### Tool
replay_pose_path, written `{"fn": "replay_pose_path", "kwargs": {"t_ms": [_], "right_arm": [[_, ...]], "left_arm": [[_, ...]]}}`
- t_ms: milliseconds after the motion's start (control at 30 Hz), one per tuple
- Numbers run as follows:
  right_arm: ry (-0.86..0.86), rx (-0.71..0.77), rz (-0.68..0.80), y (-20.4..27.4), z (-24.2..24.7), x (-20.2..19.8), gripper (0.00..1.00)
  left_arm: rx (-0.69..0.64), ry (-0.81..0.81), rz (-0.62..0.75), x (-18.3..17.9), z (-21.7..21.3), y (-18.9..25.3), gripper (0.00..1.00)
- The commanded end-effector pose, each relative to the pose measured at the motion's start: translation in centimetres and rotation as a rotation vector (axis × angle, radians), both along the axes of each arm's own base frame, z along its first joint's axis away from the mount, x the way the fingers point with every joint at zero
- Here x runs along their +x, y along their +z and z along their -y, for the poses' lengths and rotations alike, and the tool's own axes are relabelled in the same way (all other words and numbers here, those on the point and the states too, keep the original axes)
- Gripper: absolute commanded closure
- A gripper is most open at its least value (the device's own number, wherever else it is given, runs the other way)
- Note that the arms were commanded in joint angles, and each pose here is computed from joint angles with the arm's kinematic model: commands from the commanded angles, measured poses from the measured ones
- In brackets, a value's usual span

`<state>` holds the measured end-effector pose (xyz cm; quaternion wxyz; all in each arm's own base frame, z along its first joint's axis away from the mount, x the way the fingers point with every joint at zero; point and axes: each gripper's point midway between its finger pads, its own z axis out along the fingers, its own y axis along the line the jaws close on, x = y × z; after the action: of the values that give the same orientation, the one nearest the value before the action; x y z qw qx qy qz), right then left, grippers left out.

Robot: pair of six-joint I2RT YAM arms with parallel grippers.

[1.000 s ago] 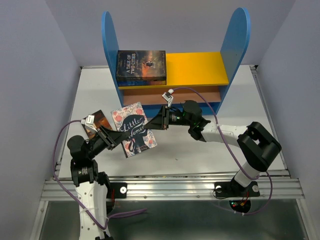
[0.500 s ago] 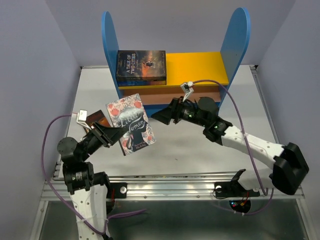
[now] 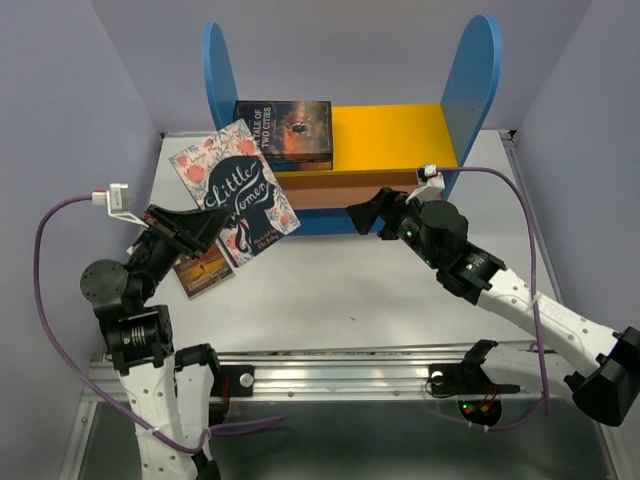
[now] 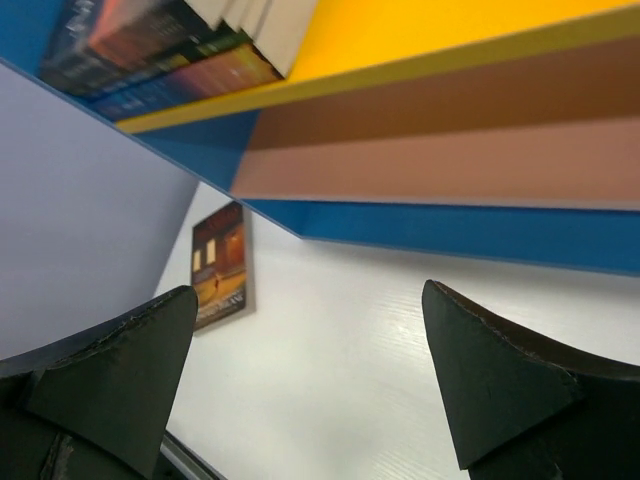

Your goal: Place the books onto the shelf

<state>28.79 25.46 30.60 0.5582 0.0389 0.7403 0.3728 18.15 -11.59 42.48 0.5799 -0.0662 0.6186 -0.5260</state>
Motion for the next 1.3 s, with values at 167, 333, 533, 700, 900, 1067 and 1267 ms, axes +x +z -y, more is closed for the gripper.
{"fn": "replay_pose_path", "kwargs": {"t_ms": [167,333,533,700,900,1067,1267], "right_arm": [[-0.086,-0.027,0.037,1.9,1.6,0.9,0.0],[-0.136,-0.054,0.042,2.1,2.9,1.0,0.0],[-0.197,-0.066,0.066,2.7,4.7,0.8,0.0],[-0.284,-0.104,0.046,2.3,6.4,1.1,0.0],[-0.337,-0.137,0.013,1.7,7.8,0.8,0.0],[-0.368,-0.149,-0.002,1.3,9.0,0.3,0.0],[-0.38,-0.154,-0.004,1.3,9.7,-0.1,0.0]], "left_arm": [[-0.046,0.003,0.136,3.9,1.1,5.2,1.0],[-0.025,-0.065,0.08,6.2,6.0,4.4,1.0],[-0.033,-0.055,0.085,6.4,8.4,5.3,1.0],[-0.089,-0.009,0.056,8.3,10.0,6.1,1.0],[-0.22,0.231,0.005,11.1,10.4,8.8,1.0],[-0.384,0.431,-0.065,14.1,8.6,9.0,1.0],[-0.503,0.57,-0.118,16.8,8.6,8.7,1.0]]}}
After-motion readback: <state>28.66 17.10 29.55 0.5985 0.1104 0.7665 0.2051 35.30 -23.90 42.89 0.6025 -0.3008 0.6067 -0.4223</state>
